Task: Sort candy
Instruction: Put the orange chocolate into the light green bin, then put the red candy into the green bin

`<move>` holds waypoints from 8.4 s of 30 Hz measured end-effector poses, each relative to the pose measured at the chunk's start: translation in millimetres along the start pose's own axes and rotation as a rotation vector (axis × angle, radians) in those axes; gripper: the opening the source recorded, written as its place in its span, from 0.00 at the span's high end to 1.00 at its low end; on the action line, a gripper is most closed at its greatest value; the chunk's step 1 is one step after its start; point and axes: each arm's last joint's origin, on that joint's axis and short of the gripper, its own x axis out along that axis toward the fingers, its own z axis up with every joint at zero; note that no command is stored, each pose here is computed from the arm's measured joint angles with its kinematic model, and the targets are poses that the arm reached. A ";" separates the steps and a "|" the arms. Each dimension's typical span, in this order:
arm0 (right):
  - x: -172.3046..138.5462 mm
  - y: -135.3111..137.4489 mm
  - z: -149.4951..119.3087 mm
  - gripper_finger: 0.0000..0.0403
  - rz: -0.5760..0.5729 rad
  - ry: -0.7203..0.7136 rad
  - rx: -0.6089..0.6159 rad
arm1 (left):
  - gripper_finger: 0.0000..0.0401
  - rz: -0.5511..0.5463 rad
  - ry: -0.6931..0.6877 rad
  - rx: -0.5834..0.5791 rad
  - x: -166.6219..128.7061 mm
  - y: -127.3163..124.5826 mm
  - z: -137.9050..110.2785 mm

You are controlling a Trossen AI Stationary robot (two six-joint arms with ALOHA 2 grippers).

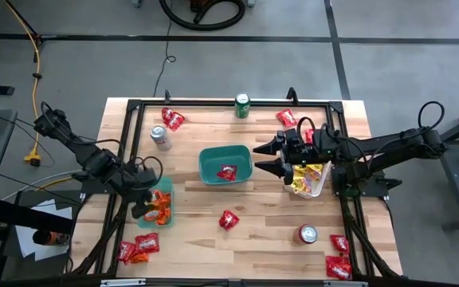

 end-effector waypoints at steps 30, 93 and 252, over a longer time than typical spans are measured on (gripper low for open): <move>-0.8 -18.0 -19.9 0.30 -0.142 0.209 0.029 | 0.49 0.246 0.360 -0.250 125.9 -108.7 -95.7; -0.9 -26.0 -20.8 0.30 -0.232 0.204 0.080 | 0.59 0.228 -0.423 -0.235 29.7 2.2 -6.5; -48.7 -19.7 -2.4 0.30 -0.583 -0.012 0.112 | 0.45 0.751 0.027 -0.660 25.0 311.5 212.4</move>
